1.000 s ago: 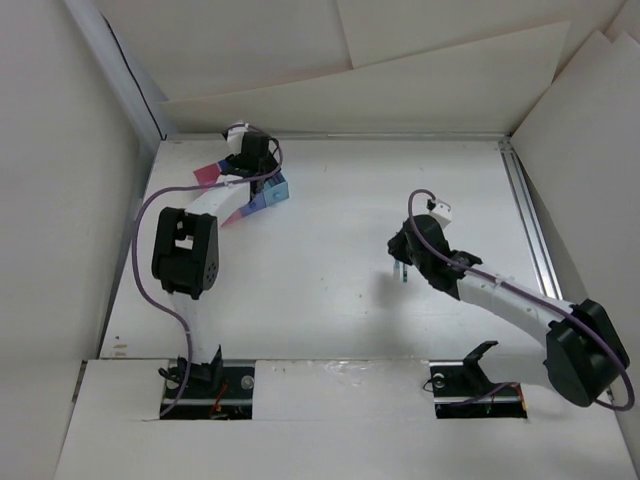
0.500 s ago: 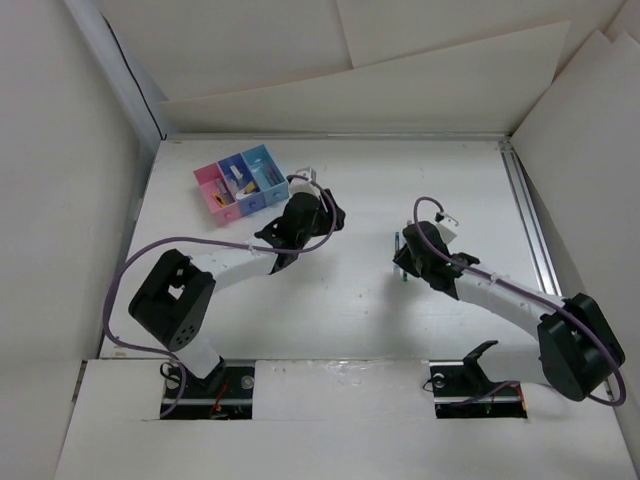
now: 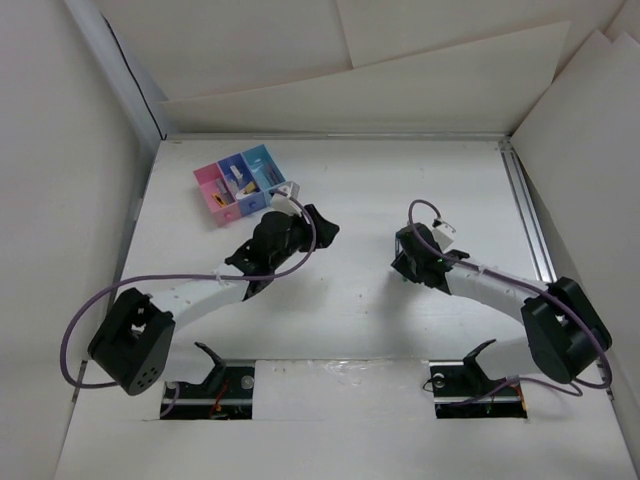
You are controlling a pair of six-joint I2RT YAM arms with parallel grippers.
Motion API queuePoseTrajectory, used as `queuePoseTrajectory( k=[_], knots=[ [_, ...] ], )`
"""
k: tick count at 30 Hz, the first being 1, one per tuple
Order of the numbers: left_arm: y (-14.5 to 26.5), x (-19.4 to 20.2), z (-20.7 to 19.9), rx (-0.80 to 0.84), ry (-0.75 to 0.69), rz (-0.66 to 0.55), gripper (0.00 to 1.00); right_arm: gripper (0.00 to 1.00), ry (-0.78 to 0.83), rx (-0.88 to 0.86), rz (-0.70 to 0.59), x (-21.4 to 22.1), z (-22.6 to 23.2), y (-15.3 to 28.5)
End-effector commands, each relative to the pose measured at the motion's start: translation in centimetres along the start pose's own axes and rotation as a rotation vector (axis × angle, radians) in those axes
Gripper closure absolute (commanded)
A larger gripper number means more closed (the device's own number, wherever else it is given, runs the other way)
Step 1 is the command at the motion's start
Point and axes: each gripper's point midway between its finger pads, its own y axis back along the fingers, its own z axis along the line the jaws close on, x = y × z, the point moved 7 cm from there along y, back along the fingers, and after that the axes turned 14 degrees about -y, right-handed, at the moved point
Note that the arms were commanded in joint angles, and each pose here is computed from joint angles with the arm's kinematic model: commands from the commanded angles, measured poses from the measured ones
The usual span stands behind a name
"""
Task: Sort the stationery into containers
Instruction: Pick up the pen from the center of the board.
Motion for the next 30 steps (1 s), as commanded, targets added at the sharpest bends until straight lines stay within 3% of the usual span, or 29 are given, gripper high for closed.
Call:
queuePoseTrajectory(
  k=[1, 8, 21, 30],
  knots=[
    [1.5, -0.6, -0.7, 0.077, -0.023, -0.039, 0.49, 0.64, -0.050, 0.019, -0.023, -0.7, 1.0, 0.0],
    [4.1, -2.2, -1.8, 0.145, -0.033, -0.106, 0.49, 0.64, -0.120, 0.042, 0.044, 0.3, 1.1, -0.2],
    [5.6, -2.2, -2.0, 0.185, -0.036, -0.140, 0.49, 0.63, -0.128, 0.115, 0.002, 1.6, 1.7, -1.6],
    [4.6, -1.5, -1.1, 0.119, -0.032, -0.111, 0.49, 0.82, -0.102, 0.076, 0.016, 2.7, 1.7, -1.9]
  ],
)
